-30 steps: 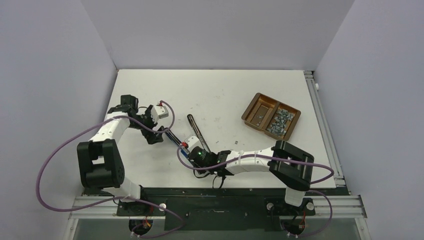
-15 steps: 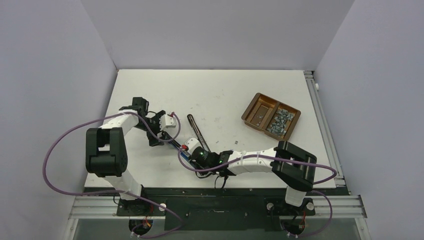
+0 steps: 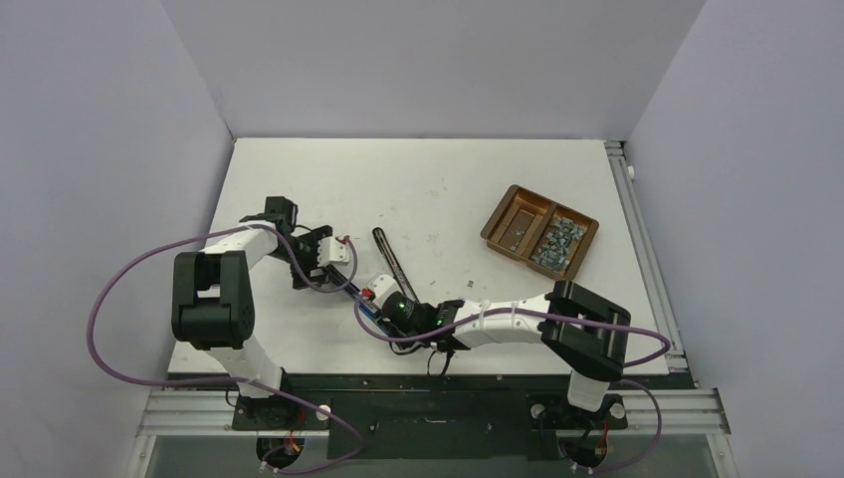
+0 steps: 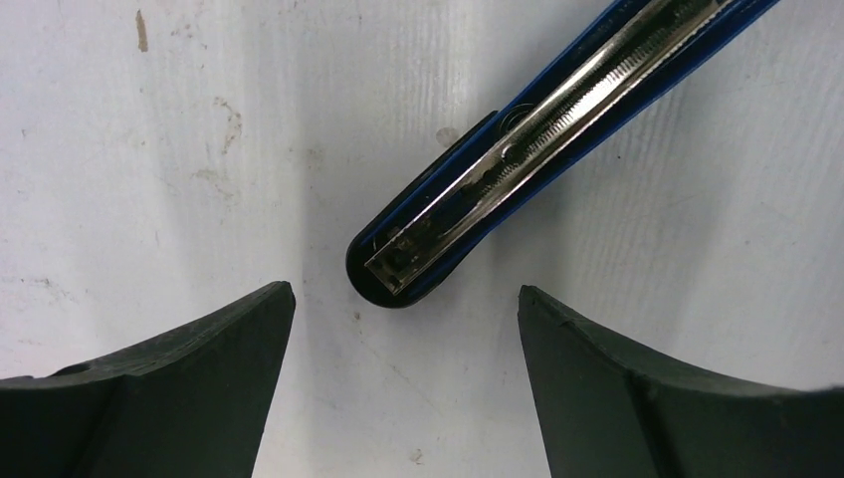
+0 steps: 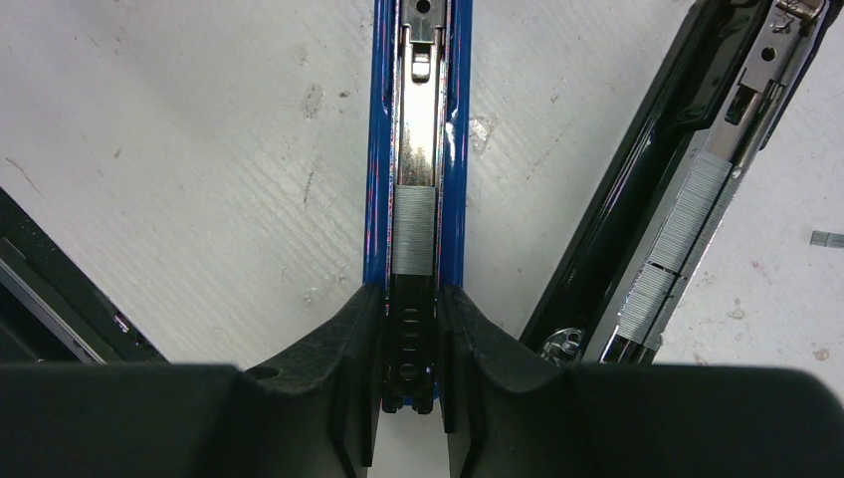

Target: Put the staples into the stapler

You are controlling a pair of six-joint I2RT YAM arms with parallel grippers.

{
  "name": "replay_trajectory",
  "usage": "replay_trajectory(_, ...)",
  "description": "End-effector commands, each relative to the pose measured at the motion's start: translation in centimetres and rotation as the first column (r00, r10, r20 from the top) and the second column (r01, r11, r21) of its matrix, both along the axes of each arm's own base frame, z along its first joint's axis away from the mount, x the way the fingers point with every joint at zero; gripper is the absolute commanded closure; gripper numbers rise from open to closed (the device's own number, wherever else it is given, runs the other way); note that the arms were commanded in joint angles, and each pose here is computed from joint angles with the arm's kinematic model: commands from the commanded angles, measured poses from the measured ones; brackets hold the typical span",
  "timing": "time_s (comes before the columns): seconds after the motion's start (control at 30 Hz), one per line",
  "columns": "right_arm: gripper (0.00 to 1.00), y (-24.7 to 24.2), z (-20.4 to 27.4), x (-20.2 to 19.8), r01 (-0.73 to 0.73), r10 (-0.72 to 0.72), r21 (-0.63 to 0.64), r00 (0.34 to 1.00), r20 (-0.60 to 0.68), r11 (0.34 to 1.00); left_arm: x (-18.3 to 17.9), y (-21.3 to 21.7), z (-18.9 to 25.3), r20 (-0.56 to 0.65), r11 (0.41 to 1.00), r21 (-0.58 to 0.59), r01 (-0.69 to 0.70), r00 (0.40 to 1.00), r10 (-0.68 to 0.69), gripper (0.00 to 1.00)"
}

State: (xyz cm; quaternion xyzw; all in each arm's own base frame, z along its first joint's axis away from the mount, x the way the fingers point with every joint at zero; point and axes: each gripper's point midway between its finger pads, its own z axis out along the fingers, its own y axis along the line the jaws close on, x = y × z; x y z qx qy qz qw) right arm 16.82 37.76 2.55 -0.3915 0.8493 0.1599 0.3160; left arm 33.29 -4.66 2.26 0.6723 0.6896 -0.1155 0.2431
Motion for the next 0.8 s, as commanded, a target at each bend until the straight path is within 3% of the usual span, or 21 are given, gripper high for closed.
replay_trajectory(0.0, 0.92, 0.1, 0.6, -0.5, -0.013, 0.013, 0.035, 1.000, -0.018, 0.999, 0.0, -1.5, 0.3, 0.070, 0.988, 0.011, 0.154, 0.986, -0.154, 0.20)
replay_trajectory(0.13, 0.92, 0.1, 0.5, -0.5, -0.010, 0.011, 0.039, 1.000, -0.018, 0.999, 0.8, -2.4, 0.4, 0.102, 0.982, 0.016, 0.189, 0.977, -0.190, 0.20)
replay_trajectory(0.4, 0.92, 0.0, 0.4, -0.4, -0.004, 0.004, 0.043, 1.000, -0.017, 0.999, 1.3, -2.3, 0.0, 0.084, 0.967, 0.066, 0.245, 0.965, -0.250, 0.36)
replay_trajectory(0.5, 0.92, -0.1, 0.3, -0.2, 0.005, -0.004, 0.050, 1.000, -0.017, 0.999, 0.8, -2.2, 0.3, 0.078, 0.957, 0.078, 0.278, 0.956, -0.284, 0.48)
replay_trajectory(0.6, 0.92, -0.3, -0.1, -0.2, 0.013, -0.012, 0.055, 1.000, -0.021, 0.998, 0.0, -2.0, 0.9, 0.065, 0.941, 0.097, 0.325, 0.941, -0.332, 0.69)
replay_trajectory(0.63, 0.92, -0.3, -0.3, -0.2, 0.017, -0.016, 0.052, 1.000, -0.024, 0.999, -0.5, -2.0, 1.2, 0.057, 0.935, 0.097, 0.342, 0.936, -0.348, 0.84)
replay_trajectory(0.7, 0.91, 0.2, -0.2, 0.0, 0.022, -0.021, 0.076, 1.000, -0.019, 0.997, -0.7, -2.2, 1.8, 0.066, 0.925, 0.102, 0.365, 0.926, -0.373, 0.99)
replay_trajectory(0.77, 0.92, 0.4, -0.2, 0.1, 0.032, -0.031, 0.089, 0.999, -0.016, 0.996, -0.6, -2.4, 2.8, 0.091, 0.922, 0.102, 0.374, 0.919, -0.383, 1.00)
